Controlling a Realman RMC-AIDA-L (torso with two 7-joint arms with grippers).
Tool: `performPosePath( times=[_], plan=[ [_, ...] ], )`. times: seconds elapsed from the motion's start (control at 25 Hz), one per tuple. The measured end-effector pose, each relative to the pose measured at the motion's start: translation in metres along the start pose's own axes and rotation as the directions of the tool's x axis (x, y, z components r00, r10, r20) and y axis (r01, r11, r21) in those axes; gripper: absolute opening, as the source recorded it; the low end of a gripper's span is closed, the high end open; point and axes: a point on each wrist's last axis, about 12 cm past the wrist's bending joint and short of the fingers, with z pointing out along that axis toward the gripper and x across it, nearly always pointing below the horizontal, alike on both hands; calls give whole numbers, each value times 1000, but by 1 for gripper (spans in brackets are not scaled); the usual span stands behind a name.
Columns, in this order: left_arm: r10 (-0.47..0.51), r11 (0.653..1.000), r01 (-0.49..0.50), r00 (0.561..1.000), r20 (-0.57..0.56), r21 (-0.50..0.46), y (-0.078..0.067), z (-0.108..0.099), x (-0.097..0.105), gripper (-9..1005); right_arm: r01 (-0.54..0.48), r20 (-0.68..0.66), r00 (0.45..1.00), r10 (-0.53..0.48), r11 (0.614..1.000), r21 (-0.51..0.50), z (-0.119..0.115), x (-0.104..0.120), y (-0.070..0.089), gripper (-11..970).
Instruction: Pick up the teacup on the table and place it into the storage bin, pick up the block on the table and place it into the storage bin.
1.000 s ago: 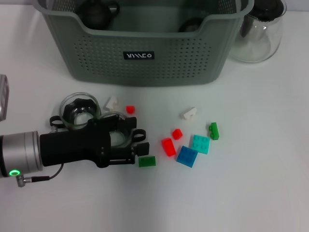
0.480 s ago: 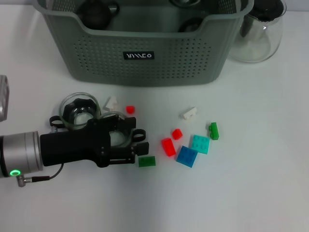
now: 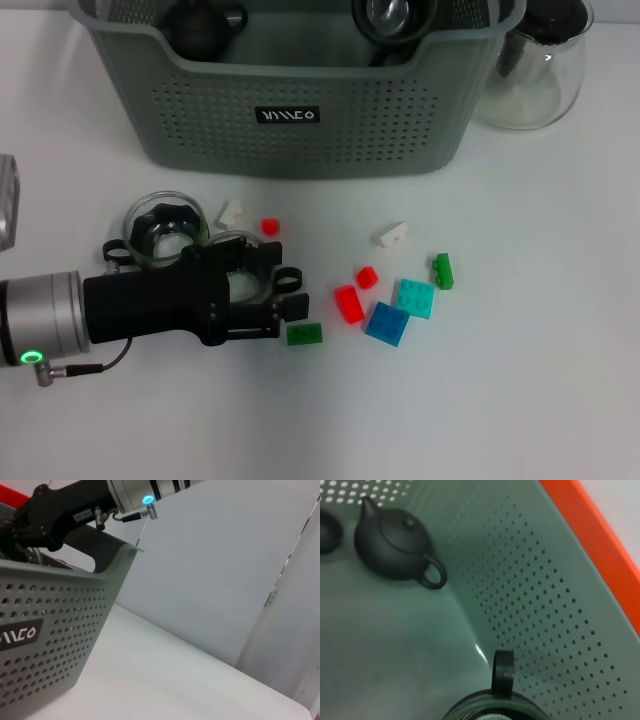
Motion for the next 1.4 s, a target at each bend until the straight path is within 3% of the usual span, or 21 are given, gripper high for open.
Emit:
performPosePath(
  times=[0.88, 1.4],
  plan=[
    [-3, 1000, 3, 1000, -1, -1, 0, 0, 1, 858, 14, -39, 999, -15, 1000, -24, 2, 8, 6, 160],
    [-4, 1000, 4, 1000, -4, 0, 0, 0, 1, 858, 20, -37, 999, -21, 999, -33, -5, 3, 2, 280]
  ],
)
